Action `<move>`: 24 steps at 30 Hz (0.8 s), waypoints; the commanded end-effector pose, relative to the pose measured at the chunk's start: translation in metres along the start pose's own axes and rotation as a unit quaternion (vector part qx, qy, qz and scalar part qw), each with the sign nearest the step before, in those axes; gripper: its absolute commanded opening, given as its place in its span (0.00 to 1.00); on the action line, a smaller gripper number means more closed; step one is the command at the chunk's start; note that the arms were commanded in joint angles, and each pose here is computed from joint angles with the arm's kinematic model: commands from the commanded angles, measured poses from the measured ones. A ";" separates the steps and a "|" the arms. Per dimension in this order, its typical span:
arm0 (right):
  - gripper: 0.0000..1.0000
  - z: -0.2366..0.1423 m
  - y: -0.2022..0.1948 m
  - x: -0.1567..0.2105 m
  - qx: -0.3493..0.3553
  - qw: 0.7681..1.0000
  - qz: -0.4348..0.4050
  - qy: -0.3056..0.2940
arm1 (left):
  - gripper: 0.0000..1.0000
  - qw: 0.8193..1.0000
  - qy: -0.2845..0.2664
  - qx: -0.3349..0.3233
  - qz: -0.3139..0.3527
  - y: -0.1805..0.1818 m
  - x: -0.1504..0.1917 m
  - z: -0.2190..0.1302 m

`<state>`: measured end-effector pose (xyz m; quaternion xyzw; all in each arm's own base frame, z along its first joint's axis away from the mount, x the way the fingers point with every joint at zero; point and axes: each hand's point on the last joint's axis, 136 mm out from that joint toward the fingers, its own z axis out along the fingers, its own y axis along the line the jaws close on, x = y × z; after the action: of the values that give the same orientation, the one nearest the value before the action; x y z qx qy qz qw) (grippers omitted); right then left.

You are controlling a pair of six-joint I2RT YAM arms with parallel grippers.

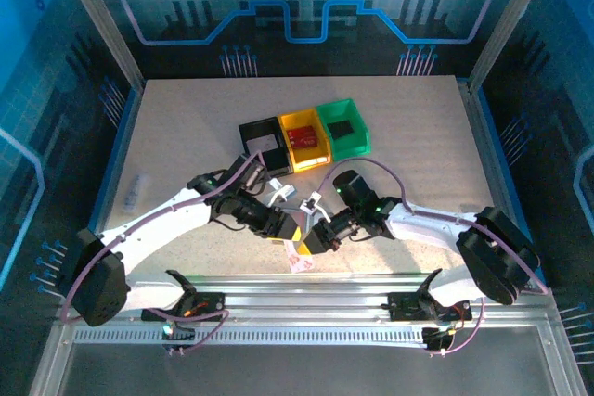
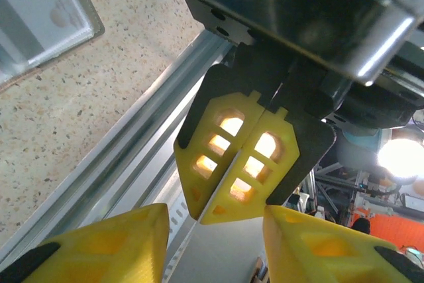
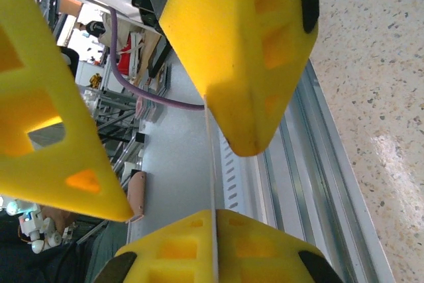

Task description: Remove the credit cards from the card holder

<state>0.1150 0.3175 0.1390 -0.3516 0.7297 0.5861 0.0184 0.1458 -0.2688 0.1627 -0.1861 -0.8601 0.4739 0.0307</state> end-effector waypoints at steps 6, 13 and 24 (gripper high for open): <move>0.00 0.003 0.015 -0.007 -0.024 0.999 -0.025 0.002 | 0.33 0.998 0.041 0.044 0.020 -0.018 0.012 0.008; 0.00 0.002 0.013 -0.006 -0.018 1.000 -0.023 0.000 | 0.16 0.997 0.042 0.053 0.021 -0.021 0.012 0.008; 0.49 -0.038 -0.019 -0.033 0.080 0.991 -0.002 -0.103 | 0.00 0.998 0.013 0.055 0.033 -0.029 0.006 -0.003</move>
<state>0.1319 0.3090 0.1477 -0.3294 0.7427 0.5802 0.0568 0.1366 -0.2766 0.1663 -0.2134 -0.8428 0.4924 0.0417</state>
